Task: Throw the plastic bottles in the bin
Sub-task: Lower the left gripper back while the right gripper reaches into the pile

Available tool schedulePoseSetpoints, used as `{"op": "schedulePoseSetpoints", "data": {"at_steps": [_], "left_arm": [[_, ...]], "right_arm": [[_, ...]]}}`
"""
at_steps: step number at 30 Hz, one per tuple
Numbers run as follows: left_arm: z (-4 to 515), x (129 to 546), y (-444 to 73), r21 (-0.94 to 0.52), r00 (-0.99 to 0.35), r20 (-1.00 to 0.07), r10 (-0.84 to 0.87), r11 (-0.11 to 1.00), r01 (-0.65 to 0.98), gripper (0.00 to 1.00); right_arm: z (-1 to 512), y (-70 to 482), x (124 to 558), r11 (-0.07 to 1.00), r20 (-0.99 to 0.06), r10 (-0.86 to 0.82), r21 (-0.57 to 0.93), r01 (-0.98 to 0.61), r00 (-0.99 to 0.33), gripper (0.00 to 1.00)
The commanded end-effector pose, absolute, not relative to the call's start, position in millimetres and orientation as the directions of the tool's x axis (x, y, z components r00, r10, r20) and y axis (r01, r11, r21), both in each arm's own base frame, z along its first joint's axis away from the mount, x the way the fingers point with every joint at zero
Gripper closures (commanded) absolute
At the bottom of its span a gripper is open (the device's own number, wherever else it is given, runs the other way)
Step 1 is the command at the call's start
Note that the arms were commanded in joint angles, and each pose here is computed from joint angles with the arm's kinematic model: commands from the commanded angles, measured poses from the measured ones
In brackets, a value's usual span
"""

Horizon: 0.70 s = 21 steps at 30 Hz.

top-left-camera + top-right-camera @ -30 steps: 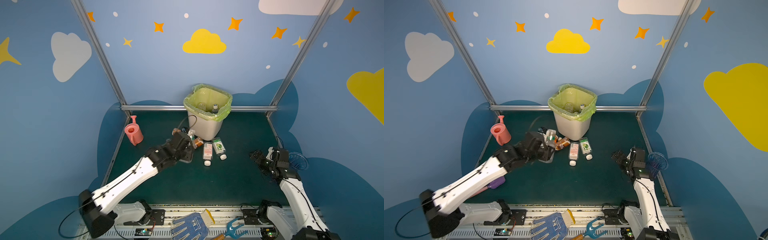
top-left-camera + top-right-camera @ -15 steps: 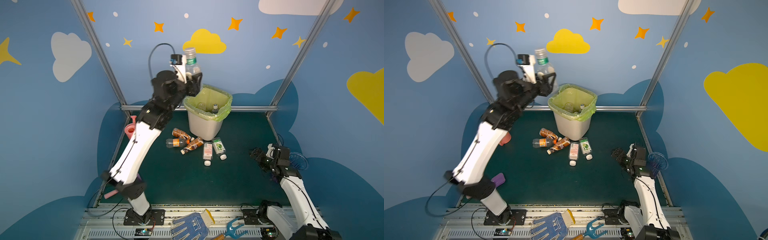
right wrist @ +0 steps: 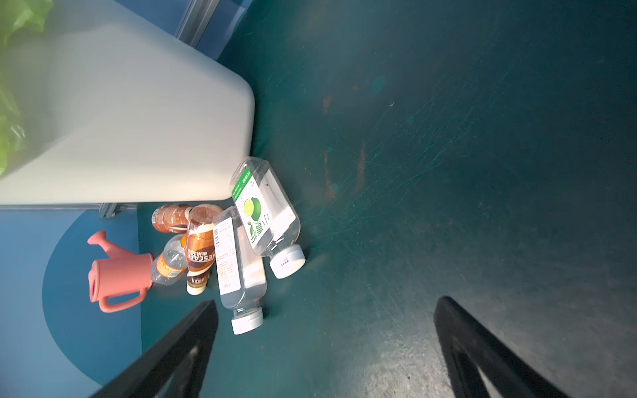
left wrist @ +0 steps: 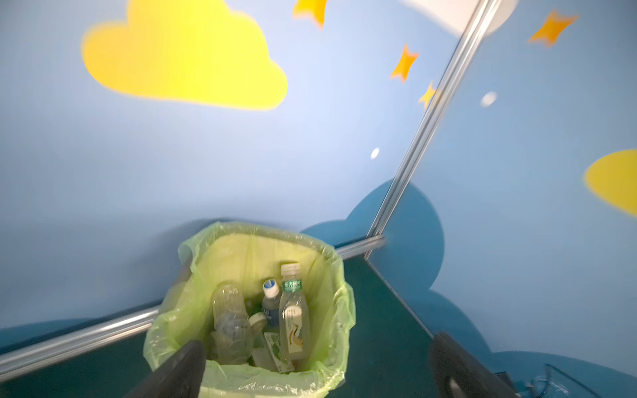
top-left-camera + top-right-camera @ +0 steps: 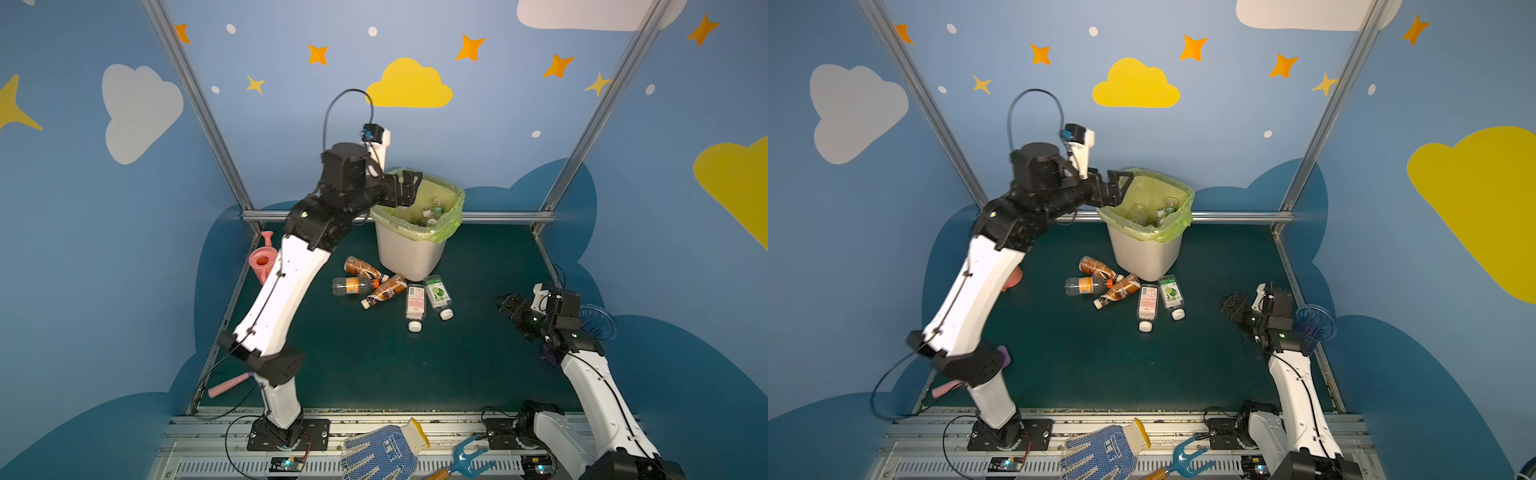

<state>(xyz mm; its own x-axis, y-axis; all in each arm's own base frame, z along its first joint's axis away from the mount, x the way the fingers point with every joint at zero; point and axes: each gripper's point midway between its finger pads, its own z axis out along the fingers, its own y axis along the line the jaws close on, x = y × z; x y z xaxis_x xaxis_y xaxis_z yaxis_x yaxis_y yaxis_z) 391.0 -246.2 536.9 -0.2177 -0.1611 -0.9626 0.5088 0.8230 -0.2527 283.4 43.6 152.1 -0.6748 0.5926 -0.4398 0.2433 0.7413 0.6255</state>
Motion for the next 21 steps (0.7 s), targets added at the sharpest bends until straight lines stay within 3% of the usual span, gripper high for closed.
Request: {"op": "schedulePoseSetpoints", "data": {"at_steps": [1, 12, 21], "left_arm": [[532, 389, -237, -0.257, -0.150, -0.966, -0.210, 0.832, 0.492, 0.00], [358, 333, -150, -0.351, -0.358, -0.897, -0.261, 0.912, 0.214, 0.00], [209, 276, -96, -0.417, -0.519, -0.764, -0.382, 0.907, -0.055, 0.00]], "right_arm": [[157, 54, 286, 0.764, -0.455, 0.554, 0.611, 0.208, -0.697, 0.02], [151, 131, 295, 0.824, -0.441, 0.423, 0.551, 0.133, -0.791, 0.02], [127, 195, 300, 0.922, -0.411, 0.267, 0.371, 0.107, -0.872, 0.02]]}}
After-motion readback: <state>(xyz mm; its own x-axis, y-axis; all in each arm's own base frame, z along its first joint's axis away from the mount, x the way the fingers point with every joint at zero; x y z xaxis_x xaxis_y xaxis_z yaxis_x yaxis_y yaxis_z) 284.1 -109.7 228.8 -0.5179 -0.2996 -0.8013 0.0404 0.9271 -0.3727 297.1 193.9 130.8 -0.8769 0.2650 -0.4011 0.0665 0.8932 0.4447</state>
